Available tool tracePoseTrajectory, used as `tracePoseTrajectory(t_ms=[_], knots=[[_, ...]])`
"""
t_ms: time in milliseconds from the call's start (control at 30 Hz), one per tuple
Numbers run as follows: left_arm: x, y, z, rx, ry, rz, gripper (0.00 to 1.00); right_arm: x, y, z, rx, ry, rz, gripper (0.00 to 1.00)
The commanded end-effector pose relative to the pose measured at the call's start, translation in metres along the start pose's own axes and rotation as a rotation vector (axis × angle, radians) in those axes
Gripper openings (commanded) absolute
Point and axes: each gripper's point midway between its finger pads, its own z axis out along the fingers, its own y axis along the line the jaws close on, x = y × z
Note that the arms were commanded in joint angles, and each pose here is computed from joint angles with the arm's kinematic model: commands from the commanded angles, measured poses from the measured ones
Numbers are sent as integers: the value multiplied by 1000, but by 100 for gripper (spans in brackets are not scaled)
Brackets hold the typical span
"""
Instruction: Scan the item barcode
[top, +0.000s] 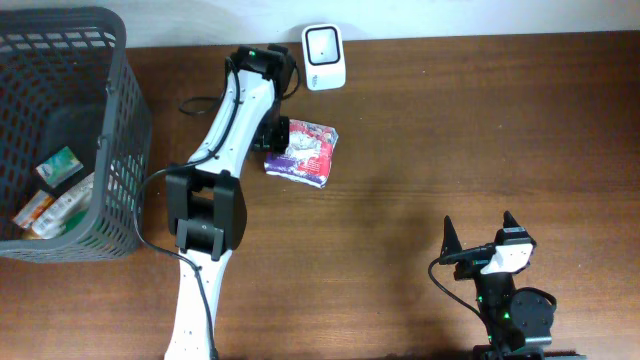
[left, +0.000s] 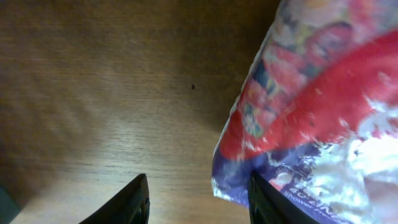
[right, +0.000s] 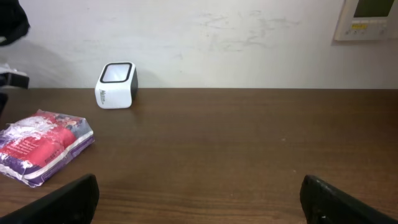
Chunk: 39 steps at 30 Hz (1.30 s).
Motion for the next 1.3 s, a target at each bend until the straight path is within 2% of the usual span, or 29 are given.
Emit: tracePoseTrajectory(t_ms=[0, 167, 400, 600, 800, 900, 933, 967, 1033, 1067, 1133, 1267], knots=[[2, -5, 9, 16, 13, 11, 49, 3, 0, 0, 1, 5, 4, 99], [10, -36, 10, 161, 52, 23, 51, 3, 0, 0, 1, 5, 4, 99], [17, -75, 2, 290, 64, 61, 52, 3, 0, 0, 1, 5, 4, 99], [6, -76, -15, 304, 8, 62, 59, 3, 0, 0, 1, 5, 4, 99], [-5, -66, -50, 301, -77, 53, 59, 3, 0, 0, 1, 5, 4, 99], [-4, -64, -59, 300, -87, 50, 51, 3, 0, 0, 1, 5, 4, 99], [-3, -65, -58, 297, -82, 49, 42, 3, 0, 0, 1, 5, 4, 99], [-3, -64, -55, 286, -76, 47, 38, 3, 0, 0, 1, 5, 4, 98], [-7, -46, -44, 173, -86, -17, 17, 3, 0, 0, 1, 5, 4, 98], [-12, -26, -37, 64, -105, -117, 7, 3, 0, 0, 1, 5, 4, 99], [-19, -15, -28, 25, -118, -193, 6, 3, 0, 0, 1, 5, 4, 99], [-31, -26, -13, 111, -124, -199, 8, 3, 0, 0, 1, 5, 4, 99]])
